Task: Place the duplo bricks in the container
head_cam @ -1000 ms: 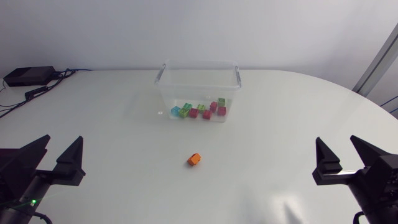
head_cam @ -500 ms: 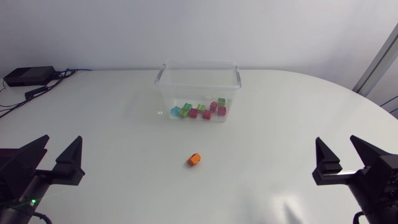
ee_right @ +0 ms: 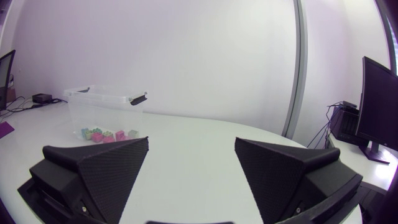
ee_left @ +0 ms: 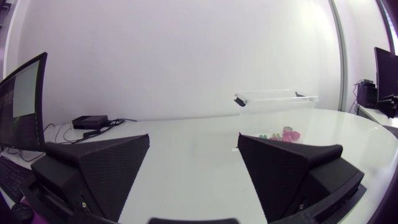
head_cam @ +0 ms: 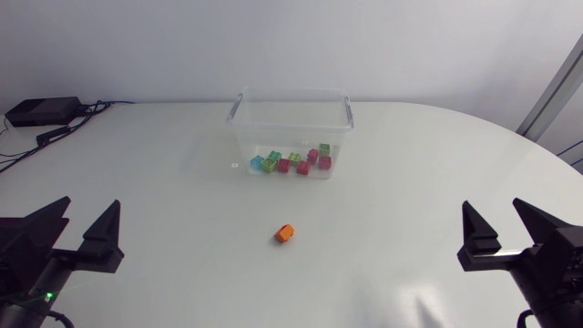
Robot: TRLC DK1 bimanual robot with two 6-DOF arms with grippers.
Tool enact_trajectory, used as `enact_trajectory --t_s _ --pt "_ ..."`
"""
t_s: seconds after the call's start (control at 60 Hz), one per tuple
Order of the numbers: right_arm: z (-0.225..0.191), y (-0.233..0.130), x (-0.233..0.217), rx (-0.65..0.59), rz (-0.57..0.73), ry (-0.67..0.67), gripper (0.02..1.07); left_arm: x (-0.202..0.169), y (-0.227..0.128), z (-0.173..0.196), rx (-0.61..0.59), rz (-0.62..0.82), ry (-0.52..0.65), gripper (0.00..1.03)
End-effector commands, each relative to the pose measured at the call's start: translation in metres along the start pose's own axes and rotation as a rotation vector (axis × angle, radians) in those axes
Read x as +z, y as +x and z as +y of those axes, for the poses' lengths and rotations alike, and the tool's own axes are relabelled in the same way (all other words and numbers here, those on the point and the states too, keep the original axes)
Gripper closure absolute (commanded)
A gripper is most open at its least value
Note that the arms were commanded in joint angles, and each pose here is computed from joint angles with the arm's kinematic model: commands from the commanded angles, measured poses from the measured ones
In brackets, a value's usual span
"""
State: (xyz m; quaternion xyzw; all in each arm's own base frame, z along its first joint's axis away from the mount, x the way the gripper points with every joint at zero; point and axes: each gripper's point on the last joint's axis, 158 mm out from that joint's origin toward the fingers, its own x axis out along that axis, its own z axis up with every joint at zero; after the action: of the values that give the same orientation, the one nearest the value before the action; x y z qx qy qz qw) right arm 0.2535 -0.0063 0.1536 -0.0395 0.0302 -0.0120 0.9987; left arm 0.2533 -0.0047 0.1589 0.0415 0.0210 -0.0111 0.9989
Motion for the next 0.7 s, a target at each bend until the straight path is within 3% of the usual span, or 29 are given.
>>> enact_trajectory --t_s 0.0,0.167,0.4,0.683 --pt "0.003 0.001 -0.005 0.013 0.0 -0.001 0.07 -0.005 0.0 -0.005 -0.019 0.004 0.051 0.04" --pt "0.003 0.001 -0.005 0.013 0.0 -0.001 0.07 -0.002 -0.001 -0.029 -0.113 -0.017 0.132 0.04" --pt "0.003 0.001 -0.005 0.013 0.0 -0.001 0.07 0.019 -0.003 -0.026 -0.108 -0.025 0.13 0.04" --pt "0.003 0.001 -0.005 0.013 0.0 -0.001 0.07 0.046 0.013 -0.025 -0.132 0.145 0.137 0.04"
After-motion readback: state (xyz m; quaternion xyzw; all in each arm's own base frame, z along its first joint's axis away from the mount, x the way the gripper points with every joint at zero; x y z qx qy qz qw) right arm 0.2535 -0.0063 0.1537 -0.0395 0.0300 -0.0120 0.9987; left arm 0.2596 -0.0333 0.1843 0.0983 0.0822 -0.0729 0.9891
